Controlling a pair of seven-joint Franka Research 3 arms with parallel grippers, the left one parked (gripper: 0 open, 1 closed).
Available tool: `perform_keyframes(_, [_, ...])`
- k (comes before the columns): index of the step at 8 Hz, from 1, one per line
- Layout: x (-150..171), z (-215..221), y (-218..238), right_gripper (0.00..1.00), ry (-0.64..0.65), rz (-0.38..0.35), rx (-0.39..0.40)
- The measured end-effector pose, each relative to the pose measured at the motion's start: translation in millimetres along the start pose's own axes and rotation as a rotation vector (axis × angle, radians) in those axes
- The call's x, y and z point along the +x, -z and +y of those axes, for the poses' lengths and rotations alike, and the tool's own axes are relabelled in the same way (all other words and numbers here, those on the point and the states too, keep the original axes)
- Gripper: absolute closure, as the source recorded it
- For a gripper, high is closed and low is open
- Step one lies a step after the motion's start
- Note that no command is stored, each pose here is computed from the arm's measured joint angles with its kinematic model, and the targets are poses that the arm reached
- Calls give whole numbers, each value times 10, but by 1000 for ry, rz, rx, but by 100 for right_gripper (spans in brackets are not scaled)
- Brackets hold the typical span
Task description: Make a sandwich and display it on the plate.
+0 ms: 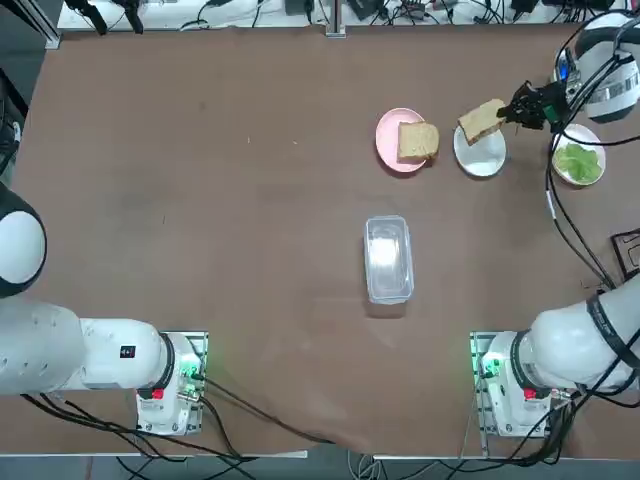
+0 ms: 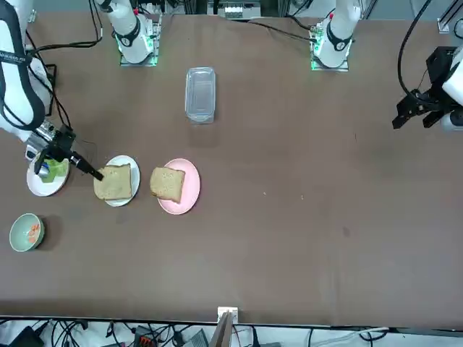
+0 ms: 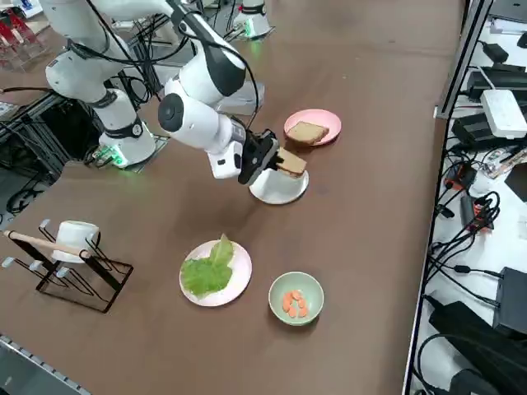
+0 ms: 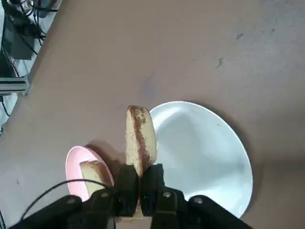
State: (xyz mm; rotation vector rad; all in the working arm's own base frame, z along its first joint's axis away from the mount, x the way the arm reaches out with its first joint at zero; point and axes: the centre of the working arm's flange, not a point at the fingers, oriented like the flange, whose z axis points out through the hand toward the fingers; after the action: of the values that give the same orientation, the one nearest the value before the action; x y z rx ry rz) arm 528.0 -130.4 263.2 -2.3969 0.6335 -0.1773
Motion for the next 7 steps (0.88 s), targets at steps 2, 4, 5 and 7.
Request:
perform_keyframes(2, [-2,70,-21,93,-9,-6,5])
perform_keyframes(4, [-7,97,-55,93,-10,-9,9])
perform_keyframes(5, [-9,115,-76,93,-11,-11,9])
perform_keyframes(7, [-11,130,-96,93,-6,-9,17])
